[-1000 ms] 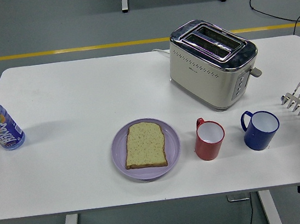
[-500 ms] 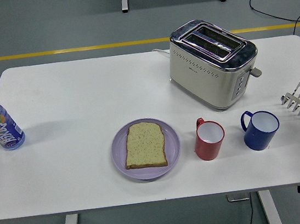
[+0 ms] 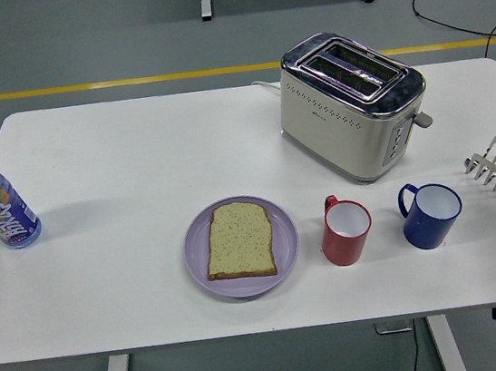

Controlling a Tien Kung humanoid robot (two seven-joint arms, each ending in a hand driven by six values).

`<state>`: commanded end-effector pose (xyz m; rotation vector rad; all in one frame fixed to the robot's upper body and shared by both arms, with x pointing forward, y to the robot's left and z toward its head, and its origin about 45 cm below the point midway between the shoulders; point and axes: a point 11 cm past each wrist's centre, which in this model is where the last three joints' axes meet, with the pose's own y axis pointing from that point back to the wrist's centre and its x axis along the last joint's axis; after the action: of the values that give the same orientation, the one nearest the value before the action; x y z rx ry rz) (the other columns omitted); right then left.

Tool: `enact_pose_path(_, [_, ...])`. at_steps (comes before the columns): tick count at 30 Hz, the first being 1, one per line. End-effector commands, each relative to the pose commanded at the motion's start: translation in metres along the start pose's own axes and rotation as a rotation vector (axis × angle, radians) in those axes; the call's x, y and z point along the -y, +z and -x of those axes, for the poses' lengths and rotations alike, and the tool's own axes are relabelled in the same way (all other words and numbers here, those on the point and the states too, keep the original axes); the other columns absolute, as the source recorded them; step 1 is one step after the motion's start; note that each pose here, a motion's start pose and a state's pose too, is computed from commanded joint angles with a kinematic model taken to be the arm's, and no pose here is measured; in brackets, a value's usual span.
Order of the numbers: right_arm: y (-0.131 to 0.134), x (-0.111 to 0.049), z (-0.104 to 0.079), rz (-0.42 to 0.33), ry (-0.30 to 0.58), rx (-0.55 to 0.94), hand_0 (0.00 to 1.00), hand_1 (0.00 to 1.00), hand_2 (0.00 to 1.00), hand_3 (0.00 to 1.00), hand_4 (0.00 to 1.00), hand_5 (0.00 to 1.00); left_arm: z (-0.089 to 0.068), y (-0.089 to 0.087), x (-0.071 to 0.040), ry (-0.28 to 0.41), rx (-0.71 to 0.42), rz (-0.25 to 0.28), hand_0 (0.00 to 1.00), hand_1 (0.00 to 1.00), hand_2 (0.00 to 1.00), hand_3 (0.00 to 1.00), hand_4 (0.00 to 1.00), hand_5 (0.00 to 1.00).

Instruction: Pick up the cup,pour liquid into bread,place the cup on the desk

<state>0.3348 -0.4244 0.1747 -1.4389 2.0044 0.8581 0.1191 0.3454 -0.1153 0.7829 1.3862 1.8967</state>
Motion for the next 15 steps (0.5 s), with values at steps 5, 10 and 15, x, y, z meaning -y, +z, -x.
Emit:
enact_pose_path(5, [-0.0021,-0.0010,-0.0021,-0.006,0.004,0.005,0.601,0.498,0.584,0.585,0.627,0.094,-0.0017,0.0019,0.0000,0.005,0.011,0.001,0.690,0.756,0.773,0.611,0.396,0.998])
enact_pose_path(10, [-0.0019,-0.0027,-0.0057,-0.004,0.011,0.005,0.601,0.498,0.584,0.585,0.627,0.092,-0.0049,0.0020,0.0002,0.014,0.027,-0.001,0.690,0.756,0.773,0.611,0.396,0.998])
enact_pose_path(15, [-0.0010,-0.0039,-0.0083,0.000,0.017,0.000,0.601,0.497,0.583,0.585,0.627,0.091,-0.0077,0.0005,0.0004,0.020,0.037,-0.006,0.690,0.756,0.773,0.611,0.396,0.998])
